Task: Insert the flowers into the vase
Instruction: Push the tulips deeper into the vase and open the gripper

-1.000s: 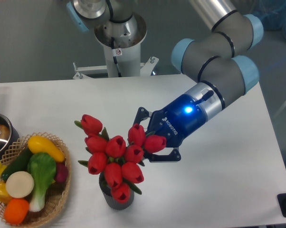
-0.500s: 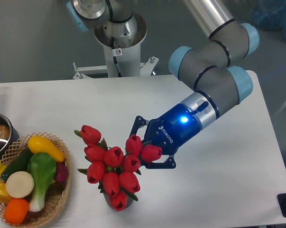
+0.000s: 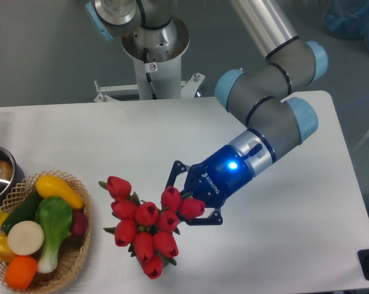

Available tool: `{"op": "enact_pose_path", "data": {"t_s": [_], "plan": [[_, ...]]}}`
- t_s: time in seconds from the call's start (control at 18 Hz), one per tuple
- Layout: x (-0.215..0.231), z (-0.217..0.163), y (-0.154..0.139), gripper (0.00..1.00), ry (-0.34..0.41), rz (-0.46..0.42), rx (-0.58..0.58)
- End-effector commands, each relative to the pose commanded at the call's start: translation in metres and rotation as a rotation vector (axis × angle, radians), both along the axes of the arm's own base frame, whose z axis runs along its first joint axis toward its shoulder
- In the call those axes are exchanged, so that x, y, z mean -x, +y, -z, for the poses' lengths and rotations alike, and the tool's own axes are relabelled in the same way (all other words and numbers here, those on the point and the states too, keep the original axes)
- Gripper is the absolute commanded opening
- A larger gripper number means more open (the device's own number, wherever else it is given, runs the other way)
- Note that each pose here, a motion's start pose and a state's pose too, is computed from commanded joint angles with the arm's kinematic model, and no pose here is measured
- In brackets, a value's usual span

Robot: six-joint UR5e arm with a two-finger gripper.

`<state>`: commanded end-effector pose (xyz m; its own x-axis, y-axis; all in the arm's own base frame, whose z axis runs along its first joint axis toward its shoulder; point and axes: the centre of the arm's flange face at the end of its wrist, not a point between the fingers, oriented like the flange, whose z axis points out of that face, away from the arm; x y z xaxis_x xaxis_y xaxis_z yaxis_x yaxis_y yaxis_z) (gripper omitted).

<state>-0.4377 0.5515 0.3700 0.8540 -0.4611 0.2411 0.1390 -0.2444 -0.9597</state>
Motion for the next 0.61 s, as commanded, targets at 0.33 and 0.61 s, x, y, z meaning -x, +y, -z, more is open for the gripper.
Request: {"op": "enact_pose_path", "data": {"t_s": [0.33,0.61], "plan": [[-0.001,0.010,0.001,0.12,-0.009,0.001,0.008],[-0.011,0.026,0.011,0.15,0.000,0.015,0.056]]}}
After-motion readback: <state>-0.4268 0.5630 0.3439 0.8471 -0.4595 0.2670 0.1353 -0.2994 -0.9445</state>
